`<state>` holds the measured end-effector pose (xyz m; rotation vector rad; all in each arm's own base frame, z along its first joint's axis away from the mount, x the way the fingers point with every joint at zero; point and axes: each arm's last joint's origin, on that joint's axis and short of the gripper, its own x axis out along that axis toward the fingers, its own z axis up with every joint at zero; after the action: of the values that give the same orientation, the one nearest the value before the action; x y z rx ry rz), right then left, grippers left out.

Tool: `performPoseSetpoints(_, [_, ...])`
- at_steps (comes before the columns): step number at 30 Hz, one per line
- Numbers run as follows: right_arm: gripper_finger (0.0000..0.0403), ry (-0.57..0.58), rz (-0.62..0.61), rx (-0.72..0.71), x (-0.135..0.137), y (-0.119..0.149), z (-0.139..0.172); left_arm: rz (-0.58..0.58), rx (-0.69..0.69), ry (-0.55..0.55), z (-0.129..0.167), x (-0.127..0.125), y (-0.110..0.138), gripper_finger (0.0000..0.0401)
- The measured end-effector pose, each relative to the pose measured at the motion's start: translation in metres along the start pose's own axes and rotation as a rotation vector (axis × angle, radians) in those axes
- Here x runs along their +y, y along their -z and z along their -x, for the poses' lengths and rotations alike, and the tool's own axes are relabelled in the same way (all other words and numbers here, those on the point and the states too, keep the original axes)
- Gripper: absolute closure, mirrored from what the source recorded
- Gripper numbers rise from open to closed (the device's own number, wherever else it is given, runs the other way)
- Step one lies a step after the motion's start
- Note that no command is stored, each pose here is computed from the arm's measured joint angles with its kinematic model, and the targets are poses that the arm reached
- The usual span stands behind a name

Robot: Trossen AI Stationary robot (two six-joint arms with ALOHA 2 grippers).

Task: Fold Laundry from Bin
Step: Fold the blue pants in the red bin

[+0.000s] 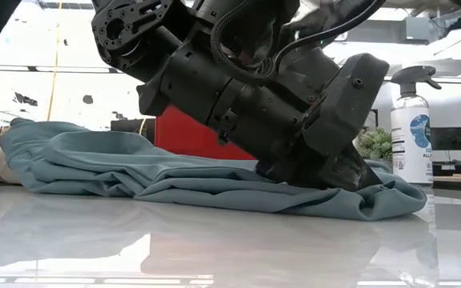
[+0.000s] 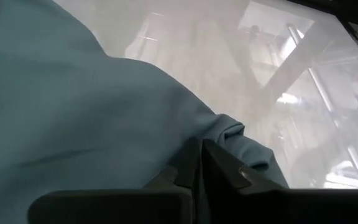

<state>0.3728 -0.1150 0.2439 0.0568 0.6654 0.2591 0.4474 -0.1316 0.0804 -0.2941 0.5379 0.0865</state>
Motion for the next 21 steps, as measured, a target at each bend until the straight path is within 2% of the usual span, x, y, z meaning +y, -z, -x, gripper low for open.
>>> performPoseSetpoints(2, [0.0246,-0.058,-0.021,0.047,0.014,-0.001,0.018,-0.001,0.006,0.021,0.0,0.002,-0.003,0.0378])
performPoseSetpoints(6, [0.0258,-0.15,-0.12,0.213,0.047,0.017,0.044,-0.027,0.019,0.067,0.0,0.005,-0.008,0.0355])
performPoseSetpoints(9, [0.0266,-0.269,-0.226,0.233,0.076,0.03,0.056,-0.05,0.019,0.105,0.001,0.008,-0.013,0.0334])
performPoseSetpoints(11, [0.0269,-0.302,-0.281,0.243,0.097,0.04,0.061,-0.049,0.016,0.137,0.001,0.008,-0.015,0.032])
performPoseSetpoints(15, [0.0271,-0.271,-0.35,0.257,0.135,0.066,0.055,-0.029,0.004,0.233,0.001,0.007,-0.02,0.0289])
performPoseSetpoints(17, [0.0271,-0.263,-0.375,0.216,0.151,0.075,0.052,-0.002,-0.001,0.29,0.001,0.006,-0.023,0.0273])
performPoseSetpoints(21, [0.0271,-0.232,-0.419,0.136,0.177,0.087,0.047,0.107,0.022,0.441,0.001,0.004,-0.036,0.0251])
